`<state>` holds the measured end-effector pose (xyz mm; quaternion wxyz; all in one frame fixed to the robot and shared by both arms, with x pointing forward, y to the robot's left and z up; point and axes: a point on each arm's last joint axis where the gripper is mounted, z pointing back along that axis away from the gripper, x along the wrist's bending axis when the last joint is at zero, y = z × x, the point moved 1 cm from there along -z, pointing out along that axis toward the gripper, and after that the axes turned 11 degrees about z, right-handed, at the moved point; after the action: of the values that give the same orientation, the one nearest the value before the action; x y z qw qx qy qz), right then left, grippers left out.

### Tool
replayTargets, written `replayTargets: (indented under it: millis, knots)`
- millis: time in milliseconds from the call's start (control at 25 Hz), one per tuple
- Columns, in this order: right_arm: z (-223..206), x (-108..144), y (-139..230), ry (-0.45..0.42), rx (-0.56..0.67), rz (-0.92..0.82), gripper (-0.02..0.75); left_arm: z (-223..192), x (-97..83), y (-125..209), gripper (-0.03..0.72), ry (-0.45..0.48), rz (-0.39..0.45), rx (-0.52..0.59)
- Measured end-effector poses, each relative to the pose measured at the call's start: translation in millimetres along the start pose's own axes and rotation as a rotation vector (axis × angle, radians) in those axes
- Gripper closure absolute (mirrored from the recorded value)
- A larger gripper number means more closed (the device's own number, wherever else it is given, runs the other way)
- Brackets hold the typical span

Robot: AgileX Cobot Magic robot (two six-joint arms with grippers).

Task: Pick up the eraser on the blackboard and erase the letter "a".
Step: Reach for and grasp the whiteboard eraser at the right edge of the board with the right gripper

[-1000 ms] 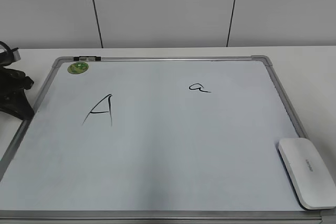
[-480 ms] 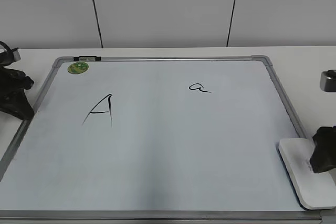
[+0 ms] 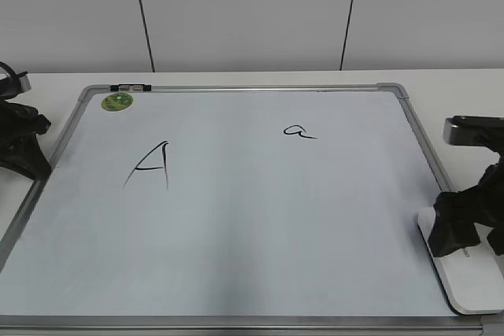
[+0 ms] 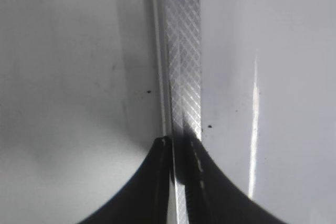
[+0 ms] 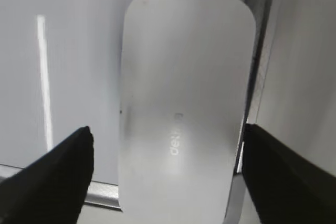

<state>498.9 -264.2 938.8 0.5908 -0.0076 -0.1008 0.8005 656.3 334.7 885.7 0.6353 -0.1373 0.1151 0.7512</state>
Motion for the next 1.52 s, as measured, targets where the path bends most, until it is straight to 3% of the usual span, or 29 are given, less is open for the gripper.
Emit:
replayTargets:
  millis: [680,1120,1520]
  knots:
    - [-27,-7,-11,-0.012,0.073,-0.005,0.081,0,0.0,0,0.651,0.000,0.000,0.000]
    - [-28,-8,-13,-0.005,0.080,0.005,0.192,0,0.0,0,0.651,0.000,0.000,0.000]
    - [-26,-8,-15,-0.012,0.092,0.007,0.198,0,0.0,0,0.650,0.000,0.000,0.000]
